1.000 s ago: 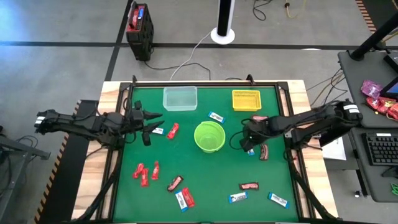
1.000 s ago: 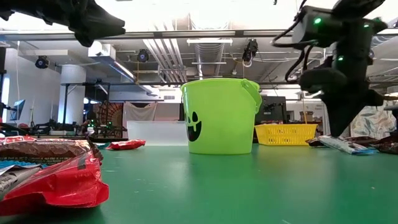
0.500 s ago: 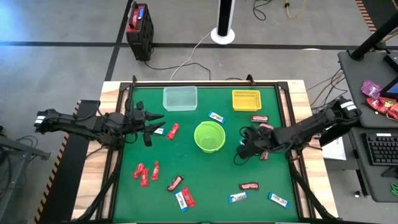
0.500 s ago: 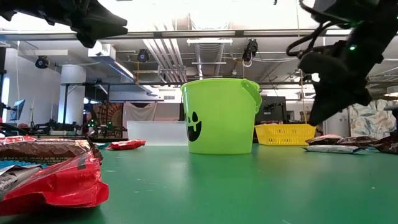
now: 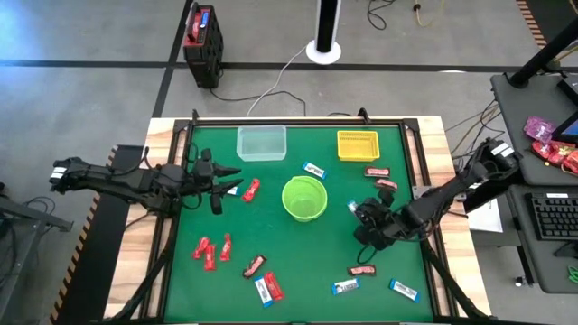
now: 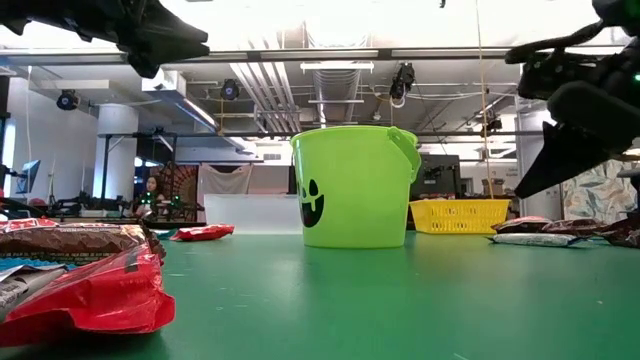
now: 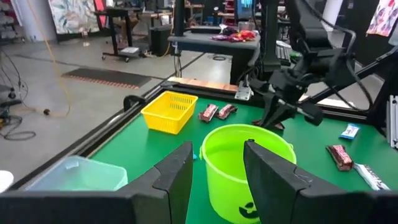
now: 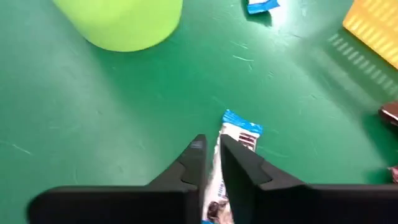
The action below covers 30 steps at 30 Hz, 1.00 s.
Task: Sort candy by brand, put in halloween buckets
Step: Put the white chocolate into the green bucket
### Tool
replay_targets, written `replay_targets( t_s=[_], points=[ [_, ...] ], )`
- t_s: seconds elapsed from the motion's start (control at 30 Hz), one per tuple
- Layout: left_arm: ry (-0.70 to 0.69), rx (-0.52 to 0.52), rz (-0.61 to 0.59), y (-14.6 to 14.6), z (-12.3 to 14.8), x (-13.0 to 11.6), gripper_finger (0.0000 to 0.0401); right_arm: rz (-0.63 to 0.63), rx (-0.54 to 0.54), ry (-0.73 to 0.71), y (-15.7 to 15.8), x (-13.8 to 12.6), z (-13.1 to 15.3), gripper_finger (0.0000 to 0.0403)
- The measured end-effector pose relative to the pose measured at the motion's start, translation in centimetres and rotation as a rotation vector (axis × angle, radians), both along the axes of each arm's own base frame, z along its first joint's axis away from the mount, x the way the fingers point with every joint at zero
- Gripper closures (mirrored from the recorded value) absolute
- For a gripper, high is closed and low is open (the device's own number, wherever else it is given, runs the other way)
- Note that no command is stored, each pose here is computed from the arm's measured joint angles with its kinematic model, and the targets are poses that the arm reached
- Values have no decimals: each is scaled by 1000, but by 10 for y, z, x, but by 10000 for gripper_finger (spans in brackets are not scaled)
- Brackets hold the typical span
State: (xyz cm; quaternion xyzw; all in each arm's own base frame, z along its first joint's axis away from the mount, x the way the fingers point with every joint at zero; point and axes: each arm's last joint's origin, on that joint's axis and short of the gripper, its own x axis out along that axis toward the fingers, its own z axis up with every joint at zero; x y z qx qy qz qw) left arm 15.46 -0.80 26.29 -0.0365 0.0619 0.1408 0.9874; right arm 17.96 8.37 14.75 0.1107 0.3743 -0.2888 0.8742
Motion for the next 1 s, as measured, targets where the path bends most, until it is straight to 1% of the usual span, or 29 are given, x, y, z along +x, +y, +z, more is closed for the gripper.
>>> replay_targets(
  t_s=[0.13,0.2,0.33,0.43,0.57,0.7,0.8,0.9,1.0],
  points=[
    [-15,21,-3,0,2,2,273,-82,-52,-41,-6,-7,-8,296],
    [-12,21,-3,0,1,3,273,-105,-55,-41,-9,-11,-14,266],
    [-9,19,-22,-1,1,3,273,-102,-39,-72,-7,-10,-28,214],
    [-10,22,-26,-1,1,3,273,-87,-40,-75,-2,-6,-39,188],
    [-11,27,-26,-1,1,3,273,-86,-68,-29,4,-2,-54,169],
    [-10,33,-27,-1,1,3,273,-150,-109,-32,6,2,-70,164],
    [-9,33,-26,-1,1,3,273,-186,-116,-14,6,2,-82,176],
    [-6,40,-27,-1,1,4,273,-191,-106,-9,9,3,-91,213],
    [-7,41,-26,-1,1,4,273,-179,-100,-12,11,3,-94,273]
  ],
)
